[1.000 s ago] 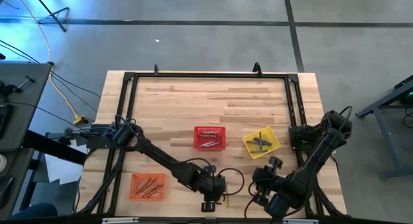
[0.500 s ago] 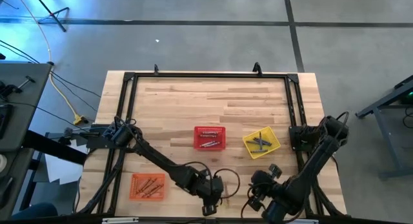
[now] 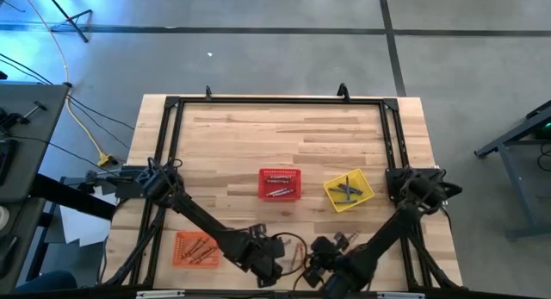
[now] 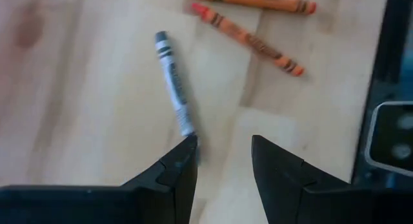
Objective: Sort crayons
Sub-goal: Put the orange crayon into the orange bin
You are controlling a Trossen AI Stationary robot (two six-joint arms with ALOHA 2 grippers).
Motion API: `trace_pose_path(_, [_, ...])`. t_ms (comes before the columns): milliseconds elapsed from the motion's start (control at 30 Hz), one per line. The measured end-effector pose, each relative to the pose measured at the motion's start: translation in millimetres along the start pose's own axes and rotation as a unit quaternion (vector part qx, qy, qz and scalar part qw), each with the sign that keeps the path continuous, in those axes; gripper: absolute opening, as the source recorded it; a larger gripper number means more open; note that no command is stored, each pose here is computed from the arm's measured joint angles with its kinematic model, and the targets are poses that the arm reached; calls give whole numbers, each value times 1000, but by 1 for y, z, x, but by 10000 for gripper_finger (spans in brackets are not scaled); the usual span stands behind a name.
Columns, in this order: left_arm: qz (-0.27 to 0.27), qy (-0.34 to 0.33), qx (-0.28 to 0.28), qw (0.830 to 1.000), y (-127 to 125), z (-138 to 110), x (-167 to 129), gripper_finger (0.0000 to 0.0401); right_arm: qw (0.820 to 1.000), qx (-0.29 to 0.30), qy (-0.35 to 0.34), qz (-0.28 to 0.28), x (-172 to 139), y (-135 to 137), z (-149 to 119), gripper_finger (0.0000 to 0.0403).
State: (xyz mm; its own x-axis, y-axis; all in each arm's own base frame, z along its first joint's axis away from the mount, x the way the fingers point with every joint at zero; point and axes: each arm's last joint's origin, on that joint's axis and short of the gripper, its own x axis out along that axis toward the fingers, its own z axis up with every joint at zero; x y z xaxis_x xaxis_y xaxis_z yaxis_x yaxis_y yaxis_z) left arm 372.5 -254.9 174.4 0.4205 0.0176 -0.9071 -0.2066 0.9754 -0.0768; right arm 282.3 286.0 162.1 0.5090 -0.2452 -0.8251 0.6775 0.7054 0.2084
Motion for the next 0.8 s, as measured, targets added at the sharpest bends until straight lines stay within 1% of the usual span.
trace_pose_path(133, [46, -2, 17, 999, 0, -11, -11, 131, 999, 40, -1, 10, 9, 4, 9, 128])
trace_pose_path(200, [69, -7, 25, 997, 0, -16, -21, 131, 998, 59, 0, 15, 13, 6, 11, 128])
trace_pose_path(333, [117, -25, 32, 992, 3, -25, -46, 131, 996, 89, 18, 17, 17, 7, 14, 128])
trace_pose_path(467, [155, -59, 31, 986, 6, -34, -76, 131, 994, 106, 27, 19, 17, 8, 14, 128])
trace_pose_path(600, [173, -103, 25, 979, 8, -41, -102, 131, 990, 135, 39, 25, 19, 10, 12, 128])
trace_pose_path(800, [176, -161, 30, 971, 7, -46, -129, 131, 988, 142, 56, 29, 21, 12, 9, 128])
